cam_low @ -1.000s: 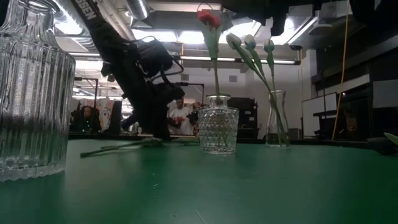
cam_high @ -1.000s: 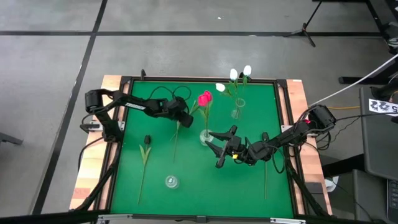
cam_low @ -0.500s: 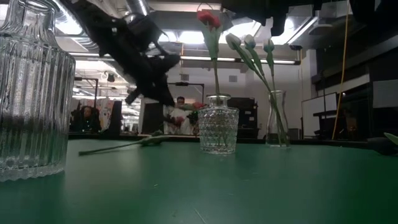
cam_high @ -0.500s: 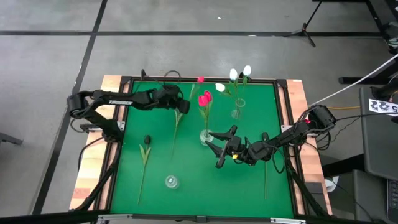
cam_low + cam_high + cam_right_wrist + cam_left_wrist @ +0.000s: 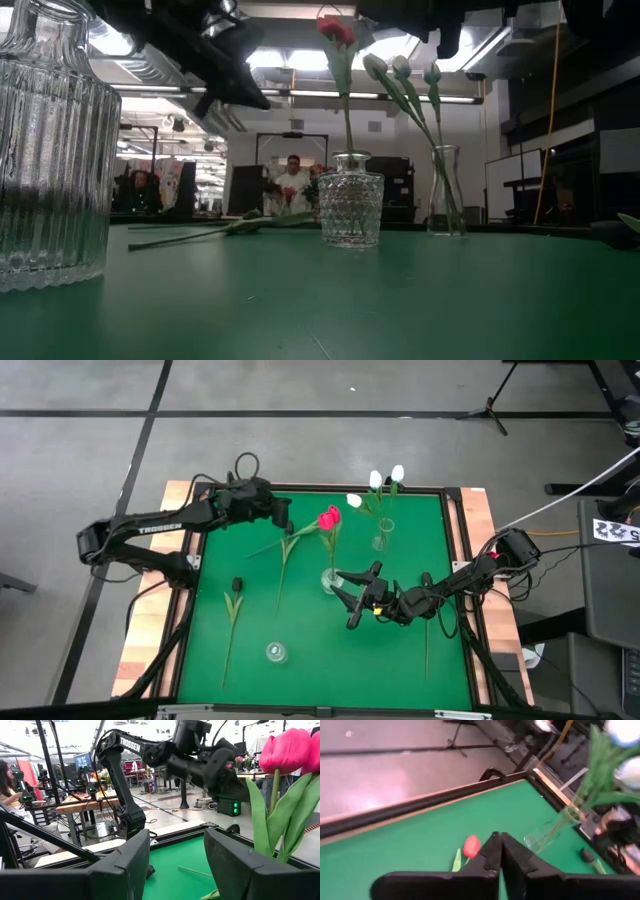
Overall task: Sort flowers into vase by color
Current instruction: Put the red tulip into the middle transparent flower vase
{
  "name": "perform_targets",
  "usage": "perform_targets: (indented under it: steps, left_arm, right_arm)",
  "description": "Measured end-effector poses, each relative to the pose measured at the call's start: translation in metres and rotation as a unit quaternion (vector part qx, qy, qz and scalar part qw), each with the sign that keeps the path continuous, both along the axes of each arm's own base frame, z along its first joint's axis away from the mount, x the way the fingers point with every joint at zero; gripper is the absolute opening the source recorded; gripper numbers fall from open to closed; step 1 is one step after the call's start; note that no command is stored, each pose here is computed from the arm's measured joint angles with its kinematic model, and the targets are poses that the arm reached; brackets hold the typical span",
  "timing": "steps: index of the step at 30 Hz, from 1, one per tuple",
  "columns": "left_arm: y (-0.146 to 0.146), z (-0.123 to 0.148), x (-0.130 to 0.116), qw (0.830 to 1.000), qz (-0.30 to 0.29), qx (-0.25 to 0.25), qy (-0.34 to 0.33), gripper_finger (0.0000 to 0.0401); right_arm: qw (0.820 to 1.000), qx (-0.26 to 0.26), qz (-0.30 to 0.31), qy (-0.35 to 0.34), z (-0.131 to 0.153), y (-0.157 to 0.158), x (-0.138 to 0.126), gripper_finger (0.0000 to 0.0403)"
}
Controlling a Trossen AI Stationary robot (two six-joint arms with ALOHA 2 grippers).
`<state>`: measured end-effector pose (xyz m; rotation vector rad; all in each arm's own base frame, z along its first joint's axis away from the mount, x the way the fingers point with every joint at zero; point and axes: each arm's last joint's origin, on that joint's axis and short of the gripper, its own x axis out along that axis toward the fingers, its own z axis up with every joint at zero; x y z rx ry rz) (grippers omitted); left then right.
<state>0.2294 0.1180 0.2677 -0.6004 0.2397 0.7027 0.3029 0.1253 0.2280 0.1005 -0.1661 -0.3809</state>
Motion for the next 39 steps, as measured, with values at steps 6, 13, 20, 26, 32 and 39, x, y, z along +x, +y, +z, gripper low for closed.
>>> perform_targets:
  steps: [6, 13, 20, 26, 32, 39]
  left_arm:
    - [-0.006, -0.010, -0.007, 0.987, -0.062, 0.064, 0.131, 0.0006]
    - [-0.016, -0.022, -0.001, 0.942, -0.219, 0.138, 0.215, 0.0066]
    - [-0.015, -0.035, -0.004, 0.918, -0.266, 0.128, 0.267, 0.0169]
    - [-0.006, -0.060, 0.003, 0.906, -0.277, 0.089, 0.307, 0.0224]
    - [-0.001, -0.088, 0.012, 0.893, -0.286, 0.050, 0.345, 0.0229]
    - [0.002, -0.114, 0.019, 0.875, -0.301, 0.027, 0.377, 0.0230]
  right_arm:
    - [1.000, -0.004, 0.000, 0.008, -0.002, 0.000, 0.000, 0.0186]
    - [1.000, -0.011, -0.002, 0.024, -0.005, 0.000, 0.001, 0.0186]
    - [0.999, -0.017, -0.004, 0.039, -0.008, 0.000, 0.001, 0.0186]
    - [0.999, -0.014, -0.006, 0.052, -0.011, 0.000, 0.001, 0.0186]
    - [0.999, -0.004, -0.005, 0.054, -0.012, 0.000, 0.001, 0.0186]
    - [0.999, -0.001, -0.005, 0.052, -0.012, 0.000, 0.001, 0.0186]
